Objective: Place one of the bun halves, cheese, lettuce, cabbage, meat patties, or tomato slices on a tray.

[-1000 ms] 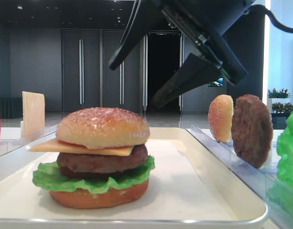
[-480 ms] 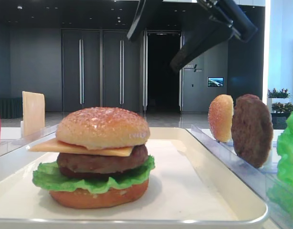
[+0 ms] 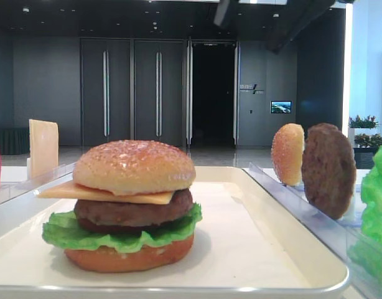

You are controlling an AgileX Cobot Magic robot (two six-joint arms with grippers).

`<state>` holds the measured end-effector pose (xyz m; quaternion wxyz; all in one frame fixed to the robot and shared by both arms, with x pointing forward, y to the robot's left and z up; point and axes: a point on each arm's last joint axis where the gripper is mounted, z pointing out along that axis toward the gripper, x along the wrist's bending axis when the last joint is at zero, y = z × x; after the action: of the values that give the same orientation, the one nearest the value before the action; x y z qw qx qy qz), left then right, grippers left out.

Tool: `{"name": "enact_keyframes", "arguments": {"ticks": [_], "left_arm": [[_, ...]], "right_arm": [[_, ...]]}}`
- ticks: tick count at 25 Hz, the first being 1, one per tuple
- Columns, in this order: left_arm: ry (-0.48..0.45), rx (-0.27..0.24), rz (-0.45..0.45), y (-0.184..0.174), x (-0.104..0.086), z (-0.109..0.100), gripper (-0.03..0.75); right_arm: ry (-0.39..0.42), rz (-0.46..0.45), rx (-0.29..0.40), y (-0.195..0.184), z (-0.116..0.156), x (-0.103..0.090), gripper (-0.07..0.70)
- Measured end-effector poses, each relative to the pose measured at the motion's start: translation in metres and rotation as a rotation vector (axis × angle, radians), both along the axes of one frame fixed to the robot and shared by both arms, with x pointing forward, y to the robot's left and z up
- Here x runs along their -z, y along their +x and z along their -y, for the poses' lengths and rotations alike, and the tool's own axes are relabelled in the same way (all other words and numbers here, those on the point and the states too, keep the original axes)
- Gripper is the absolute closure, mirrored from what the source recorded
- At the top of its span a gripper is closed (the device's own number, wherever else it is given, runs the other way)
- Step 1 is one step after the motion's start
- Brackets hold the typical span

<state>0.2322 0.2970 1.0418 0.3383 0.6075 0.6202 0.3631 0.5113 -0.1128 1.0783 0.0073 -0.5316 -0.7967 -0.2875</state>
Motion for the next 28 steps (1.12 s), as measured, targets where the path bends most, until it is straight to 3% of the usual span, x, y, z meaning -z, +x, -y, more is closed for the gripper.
{"name": "enact_keyframes", "arguments": {"ticks": [5,12,18,23,28], "left_arm": [[0.000,0.000,0.000,0.000,0.000,0.000,0.024],[0.000,0.000,0.000,0.000,0.000,0.000,0.020],[0.000,0.000,0.000,0.000,0.000,0.000,0.020],[0.000,0.000,0.000,0.000,0.000,0.000,0.020],[0.000,0.000,0.000,0.000,0.000,0.000,0.020]], "right_arm": [[-0.065,-0.031,0.081,0.018,0.040,-0.006,0.142],[-0.147,-0.078,0.270,0.039,0.117,-0.003,0.143],[-0.234,-0.148,0.381,0.039,0.177,0.001,0.143],[-0.284,-0.203,0.363,0.032,0.193,0.002,0.143],[-0.271,-0.159,0.348,0.017,0.191,-0.012,0.143]]}}
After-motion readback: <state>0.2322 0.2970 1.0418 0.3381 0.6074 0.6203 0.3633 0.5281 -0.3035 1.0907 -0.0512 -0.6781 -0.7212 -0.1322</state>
